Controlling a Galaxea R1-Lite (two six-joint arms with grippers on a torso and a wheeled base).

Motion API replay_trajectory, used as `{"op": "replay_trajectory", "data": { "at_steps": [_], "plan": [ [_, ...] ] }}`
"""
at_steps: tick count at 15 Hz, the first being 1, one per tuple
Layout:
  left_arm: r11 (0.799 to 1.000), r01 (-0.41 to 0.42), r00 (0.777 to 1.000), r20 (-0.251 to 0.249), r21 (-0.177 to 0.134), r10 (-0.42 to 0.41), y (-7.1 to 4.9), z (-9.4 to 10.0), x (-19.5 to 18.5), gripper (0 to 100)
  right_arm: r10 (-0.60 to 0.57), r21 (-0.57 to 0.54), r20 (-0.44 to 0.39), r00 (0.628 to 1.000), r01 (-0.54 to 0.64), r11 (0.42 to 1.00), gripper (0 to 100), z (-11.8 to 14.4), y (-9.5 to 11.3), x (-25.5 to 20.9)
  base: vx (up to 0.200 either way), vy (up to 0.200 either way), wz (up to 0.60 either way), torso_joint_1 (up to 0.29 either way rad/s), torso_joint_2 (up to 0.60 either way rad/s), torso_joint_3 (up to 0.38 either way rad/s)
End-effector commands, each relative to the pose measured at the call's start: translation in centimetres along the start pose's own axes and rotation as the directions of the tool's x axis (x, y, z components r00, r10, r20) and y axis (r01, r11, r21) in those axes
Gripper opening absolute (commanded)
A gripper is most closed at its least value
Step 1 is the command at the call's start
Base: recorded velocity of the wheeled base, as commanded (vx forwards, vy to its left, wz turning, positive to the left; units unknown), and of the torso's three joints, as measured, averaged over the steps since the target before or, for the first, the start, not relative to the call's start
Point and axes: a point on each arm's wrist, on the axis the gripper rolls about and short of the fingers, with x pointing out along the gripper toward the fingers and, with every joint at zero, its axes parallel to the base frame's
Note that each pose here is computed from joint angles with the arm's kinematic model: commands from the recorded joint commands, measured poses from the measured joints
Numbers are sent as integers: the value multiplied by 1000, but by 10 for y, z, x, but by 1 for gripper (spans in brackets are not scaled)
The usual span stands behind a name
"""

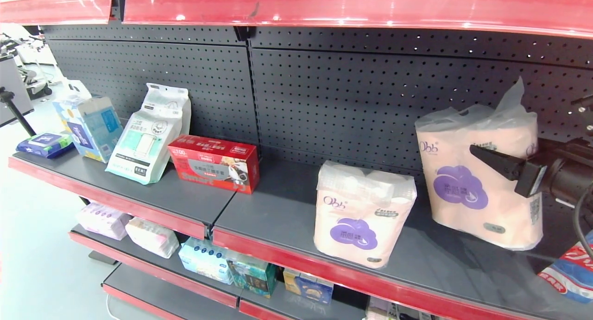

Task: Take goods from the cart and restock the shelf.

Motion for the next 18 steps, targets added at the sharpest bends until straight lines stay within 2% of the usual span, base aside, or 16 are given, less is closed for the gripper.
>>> {"op": "replay_trajectory", "data": {
  "at_steps": [1, 7, 15, 18],
  "plan": [
    [1000, 0, 1000, -1, 0, 0, 0, 0, 0, 100, 8, 38, -38, 999, -7, 999, 0, -14, -3, 20, 0, 0, 0, 0, 0, 0],
    [1000, 0, 1000, -1, 0, 0, 0, 0, 0, 100, 41, 116, -21, 999, -38, 993, 0, -20, 3, 37, 0, 0, 0, 0, 0, 0],
    [1000, 0, 1000, -1, 0, 0, 0, 0, 0, 100, 82, 220, 66, 994, -95, 971, 0, -36, 12, 70, 0, 0, 0, 0, 0, 0],
    [1000, 0, 1000, -1, 0, 0, 0, 0, 0, 100, 93, 243, 57, 994, -104, 965, 0, -46, 13, 80, 0, 0, 0, 0, 0, 0]
  ]
}}
